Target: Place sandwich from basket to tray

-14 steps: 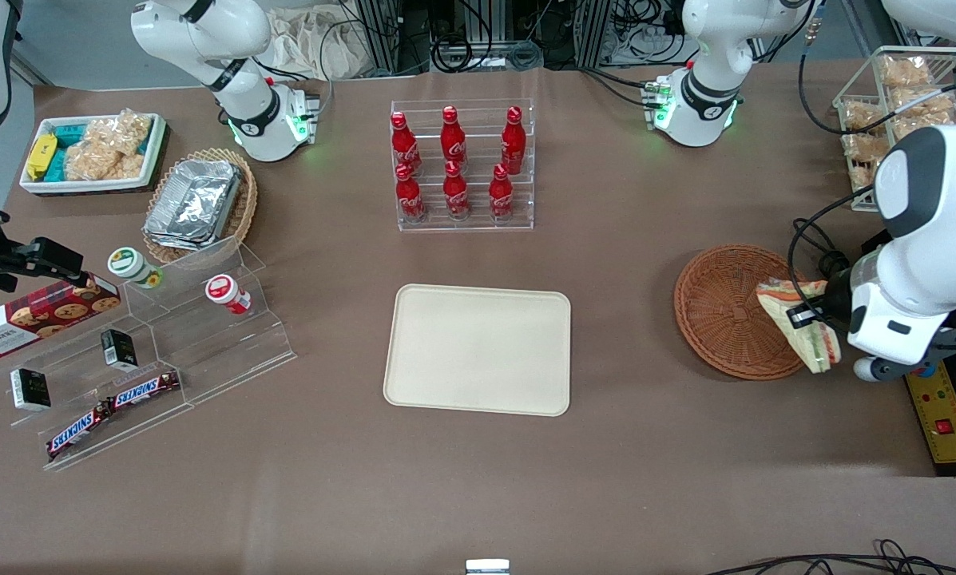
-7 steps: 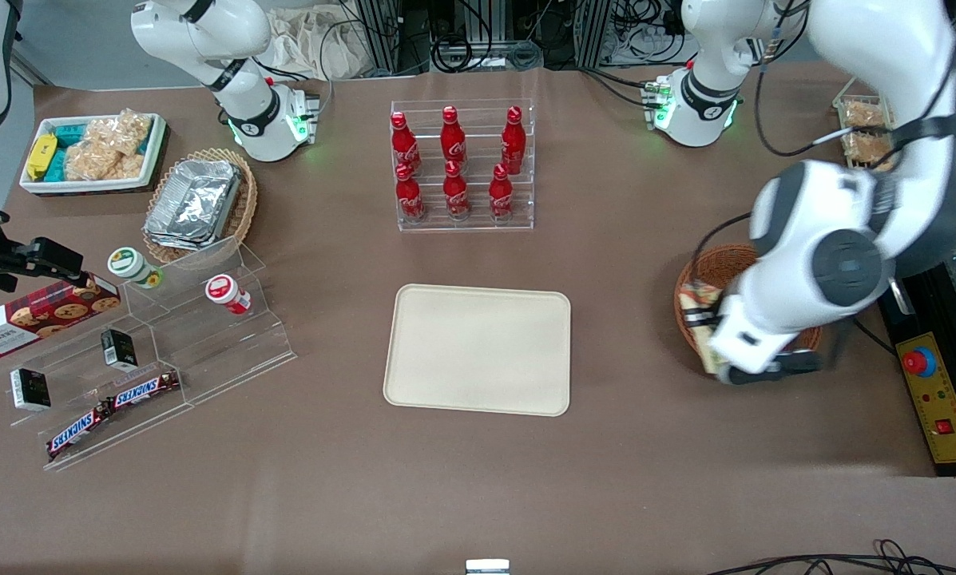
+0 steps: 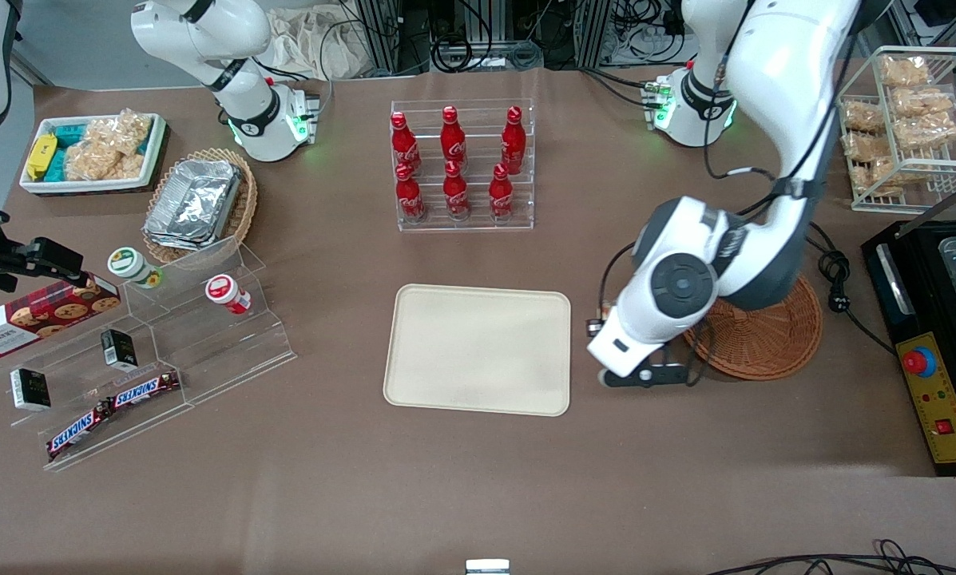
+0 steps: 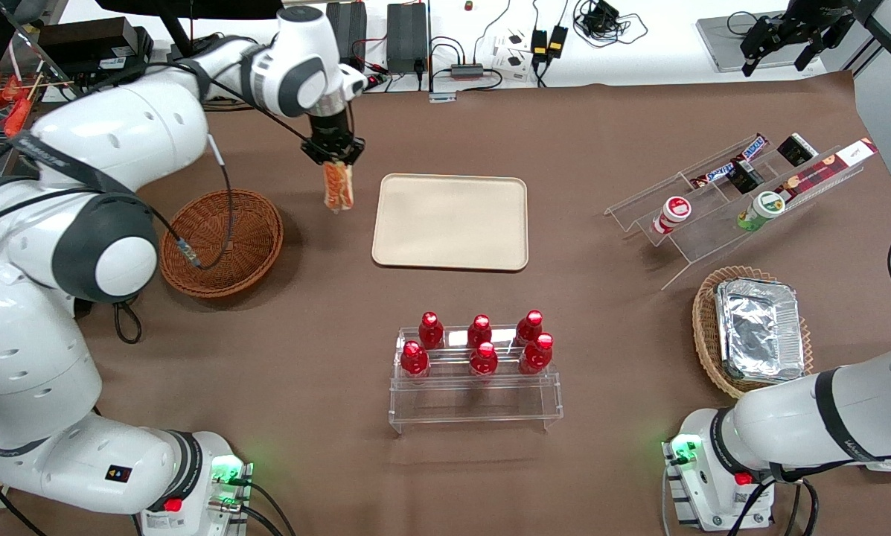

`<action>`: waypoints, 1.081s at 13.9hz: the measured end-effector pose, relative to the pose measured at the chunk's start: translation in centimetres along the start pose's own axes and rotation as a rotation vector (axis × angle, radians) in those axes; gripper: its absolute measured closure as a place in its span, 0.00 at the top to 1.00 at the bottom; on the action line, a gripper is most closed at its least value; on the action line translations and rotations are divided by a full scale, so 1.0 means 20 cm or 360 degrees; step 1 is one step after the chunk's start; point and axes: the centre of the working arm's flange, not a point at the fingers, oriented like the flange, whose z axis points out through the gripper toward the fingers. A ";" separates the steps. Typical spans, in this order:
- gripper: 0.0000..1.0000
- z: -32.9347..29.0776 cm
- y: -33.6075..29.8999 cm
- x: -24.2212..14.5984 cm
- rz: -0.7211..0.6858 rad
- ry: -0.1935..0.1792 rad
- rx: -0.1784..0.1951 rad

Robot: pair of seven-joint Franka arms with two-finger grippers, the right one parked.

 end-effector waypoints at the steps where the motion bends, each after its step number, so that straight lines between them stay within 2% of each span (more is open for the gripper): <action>1: 0.15 0.05 0.05 -0.01 0.0012 0.0011 -0.0012; 6: 0.15 0.31 0.28 -0.06 0.0083 0.0036 -0.0056; 11: 0.16 0.48 0.43 -0.11 0.0115 0.0087 -0.0113; 12: 0.21 0.50 0.45 -0.11 0.0117 0.0090 -0.0119; 15: 0.50 0.56 0.44 -0.11 0.0110 0.0073 -0.0110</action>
